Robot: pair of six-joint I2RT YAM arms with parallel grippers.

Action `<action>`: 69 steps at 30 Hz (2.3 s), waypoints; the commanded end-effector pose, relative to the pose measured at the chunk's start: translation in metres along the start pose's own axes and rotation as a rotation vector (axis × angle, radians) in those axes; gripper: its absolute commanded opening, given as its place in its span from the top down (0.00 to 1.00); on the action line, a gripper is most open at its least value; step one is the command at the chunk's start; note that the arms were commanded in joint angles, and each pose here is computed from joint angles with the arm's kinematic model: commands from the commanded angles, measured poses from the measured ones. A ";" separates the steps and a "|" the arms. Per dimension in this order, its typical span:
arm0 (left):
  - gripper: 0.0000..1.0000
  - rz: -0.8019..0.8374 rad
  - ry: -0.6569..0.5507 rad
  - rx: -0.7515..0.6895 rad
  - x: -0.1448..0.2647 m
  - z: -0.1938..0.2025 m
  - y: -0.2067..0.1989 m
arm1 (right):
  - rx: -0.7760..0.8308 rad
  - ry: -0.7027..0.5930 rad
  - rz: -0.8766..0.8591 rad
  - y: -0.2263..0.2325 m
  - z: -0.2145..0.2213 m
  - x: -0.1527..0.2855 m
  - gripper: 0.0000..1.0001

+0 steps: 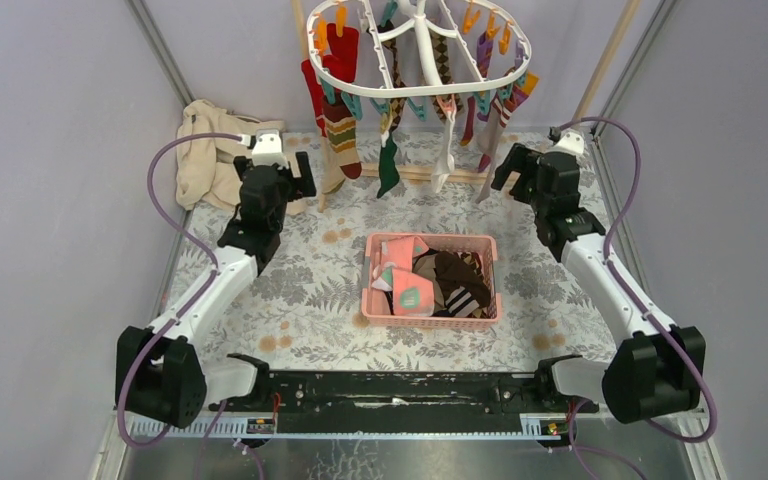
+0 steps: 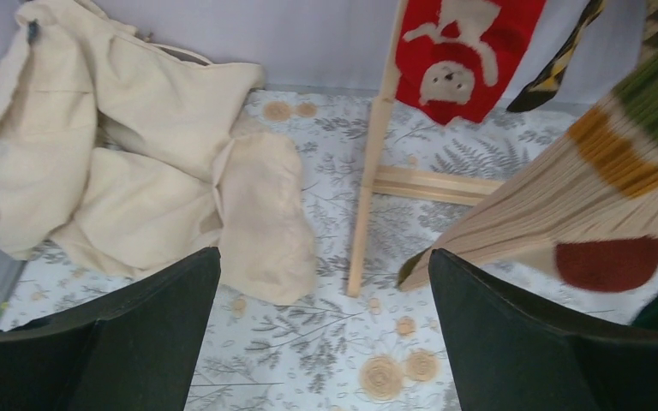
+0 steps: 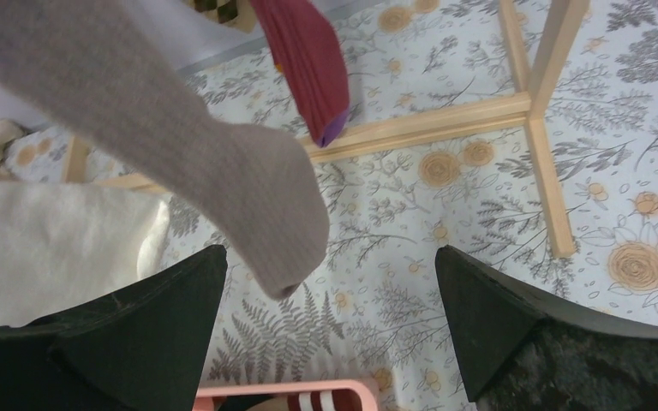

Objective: Remove the socks clipped to the hanger
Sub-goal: Reset both arms

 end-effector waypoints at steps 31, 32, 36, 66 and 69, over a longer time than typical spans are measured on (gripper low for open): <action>0.01 0.002 -0.184 -0.004 -0.030 0.068 0.114 | 0.145 -0.252 0.471 -0.119 0.102 0.003 0.00; 0.01 0.028 -0.201 -0.013 -0.030 0.069 0.114 | 0.132 -0.262 0.466 -0.120 0.105 0.000 0.00; 0.01 0.113 -0.168 -0.055 -0.031 0.088 0.110 | 0.160 -0.307 0.385 -0.110 0.098 -0.007 0.00; 0.01 0.196 -0.224 -0.019 -0.015 0.078 0.111 | 0.231 -0.245 0.239 -0.097 0.154 -0.020 0.00; 0.01 0.162 -0.245 0.004 -0.009 0.072 0.116 | 0.262 -0.241 0.170 -0.087 0.155 -0.021 0.00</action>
Point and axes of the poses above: each gripper's point midway between its finger pads, its own x axis back along the fingers, its own y axis along the line the jaws close on, z = x × y, the point moved 3 cm from there along x, back along the fingers, and after that the axes turned 14 degrees about x, right-handed, at the moved point
